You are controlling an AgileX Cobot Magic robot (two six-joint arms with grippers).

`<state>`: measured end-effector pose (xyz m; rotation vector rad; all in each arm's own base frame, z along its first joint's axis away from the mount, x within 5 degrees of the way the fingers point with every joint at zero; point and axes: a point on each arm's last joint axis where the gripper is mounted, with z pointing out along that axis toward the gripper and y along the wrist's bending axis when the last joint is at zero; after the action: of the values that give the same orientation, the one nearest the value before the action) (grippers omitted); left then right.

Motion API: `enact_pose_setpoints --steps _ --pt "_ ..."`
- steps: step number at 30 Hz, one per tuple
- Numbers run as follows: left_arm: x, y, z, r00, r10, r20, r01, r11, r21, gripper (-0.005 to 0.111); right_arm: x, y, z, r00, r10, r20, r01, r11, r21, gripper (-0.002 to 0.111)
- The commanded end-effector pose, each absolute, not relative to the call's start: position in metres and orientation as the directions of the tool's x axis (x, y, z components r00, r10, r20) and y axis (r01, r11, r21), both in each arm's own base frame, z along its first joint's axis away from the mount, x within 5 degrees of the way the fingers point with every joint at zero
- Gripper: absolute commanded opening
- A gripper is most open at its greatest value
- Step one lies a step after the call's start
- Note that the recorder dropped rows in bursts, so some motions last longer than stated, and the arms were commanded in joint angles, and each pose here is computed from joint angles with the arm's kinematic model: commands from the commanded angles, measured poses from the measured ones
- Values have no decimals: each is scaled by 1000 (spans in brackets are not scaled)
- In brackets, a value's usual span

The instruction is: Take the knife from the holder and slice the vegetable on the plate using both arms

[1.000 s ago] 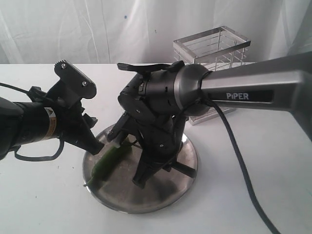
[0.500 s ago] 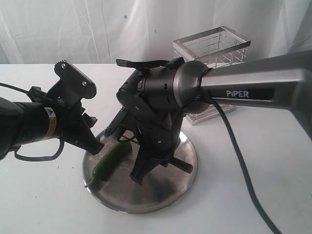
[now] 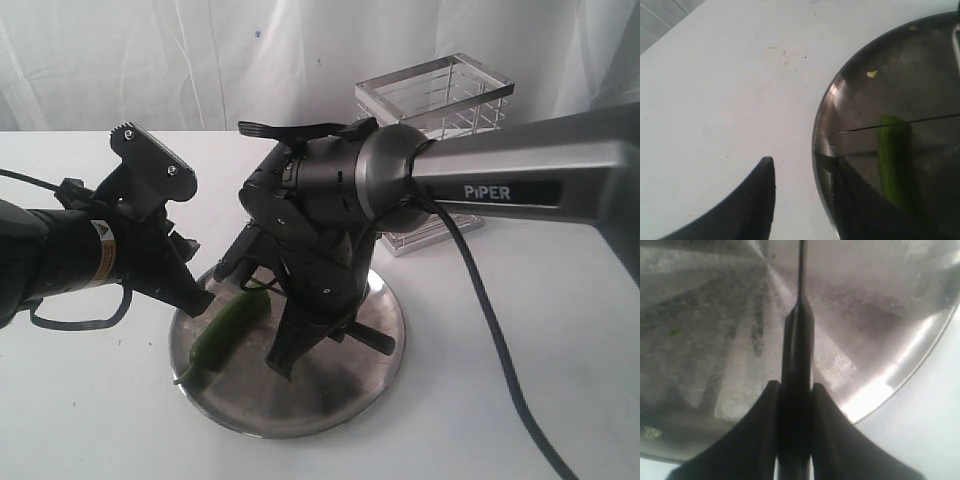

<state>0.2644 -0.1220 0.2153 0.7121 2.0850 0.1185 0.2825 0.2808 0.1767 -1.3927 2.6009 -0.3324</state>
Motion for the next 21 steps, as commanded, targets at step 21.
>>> enact_pose_setpoints --steps 21 --pt "265 -121 218 -429 517 -741 421 840 342 42 285 278 165 -572 -820 4 -797 555 -237 0"
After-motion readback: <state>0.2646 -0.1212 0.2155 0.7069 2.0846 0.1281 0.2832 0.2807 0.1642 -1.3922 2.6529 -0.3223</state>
